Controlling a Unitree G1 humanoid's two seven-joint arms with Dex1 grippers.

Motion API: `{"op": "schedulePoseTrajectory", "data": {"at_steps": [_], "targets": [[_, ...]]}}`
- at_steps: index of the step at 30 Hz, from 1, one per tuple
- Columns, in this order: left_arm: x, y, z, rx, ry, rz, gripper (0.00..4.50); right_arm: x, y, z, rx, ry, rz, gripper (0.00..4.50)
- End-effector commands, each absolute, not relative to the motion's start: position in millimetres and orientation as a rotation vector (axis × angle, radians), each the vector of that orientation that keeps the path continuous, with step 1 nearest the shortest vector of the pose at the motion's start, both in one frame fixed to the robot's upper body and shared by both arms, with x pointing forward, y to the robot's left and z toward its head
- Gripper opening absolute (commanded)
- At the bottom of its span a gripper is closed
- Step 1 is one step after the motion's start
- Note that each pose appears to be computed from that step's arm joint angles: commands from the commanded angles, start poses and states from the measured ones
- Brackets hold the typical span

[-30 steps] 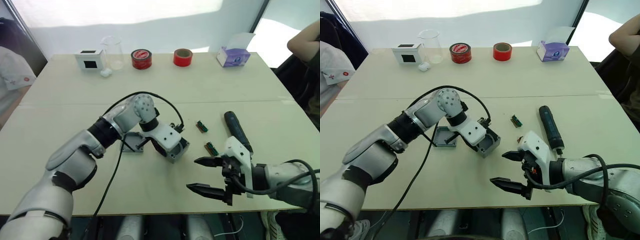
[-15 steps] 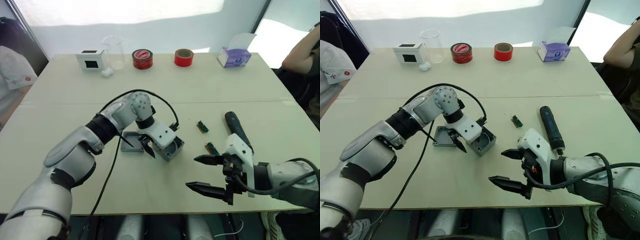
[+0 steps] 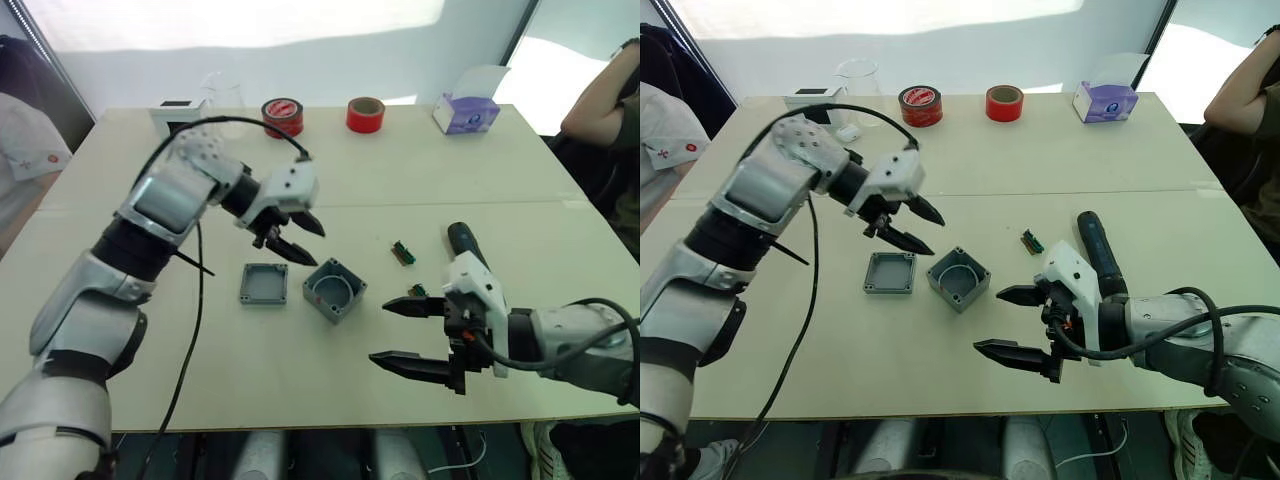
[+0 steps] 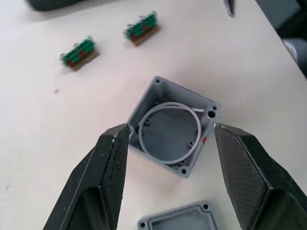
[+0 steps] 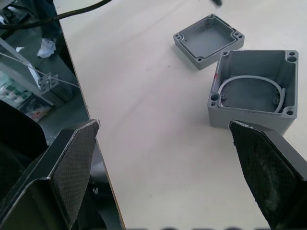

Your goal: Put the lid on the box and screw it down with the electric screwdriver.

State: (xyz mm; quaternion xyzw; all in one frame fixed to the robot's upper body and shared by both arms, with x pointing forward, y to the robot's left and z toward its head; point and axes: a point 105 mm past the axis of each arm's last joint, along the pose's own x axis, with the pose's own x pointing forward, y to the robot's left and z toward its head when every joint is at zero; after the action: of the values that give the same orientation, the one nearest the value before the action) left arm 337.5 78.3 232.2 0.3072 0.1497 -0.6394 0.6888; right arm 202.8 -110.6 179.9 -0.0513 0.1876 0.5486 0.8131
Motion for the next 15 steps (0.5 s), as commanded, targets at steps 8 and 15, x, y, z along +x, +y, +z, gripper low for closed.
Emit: {"op": "schedulePoseTrajectory", "data": {"at_steps": [8, 15], "targets": [[344.4, 177.6, 212.1, 0.221, 0.744, -0.555, 2.82, 227.6, -76.5, 210.1, -0.327, 0.164, 1.263, 4.50], [337.2, 191.0, 171.5, 0.106, 0.808, -0.480, 2.82, 233.2, -64.6, 187.8, -0.387, 0.163, 1.334, 4.50]]}}
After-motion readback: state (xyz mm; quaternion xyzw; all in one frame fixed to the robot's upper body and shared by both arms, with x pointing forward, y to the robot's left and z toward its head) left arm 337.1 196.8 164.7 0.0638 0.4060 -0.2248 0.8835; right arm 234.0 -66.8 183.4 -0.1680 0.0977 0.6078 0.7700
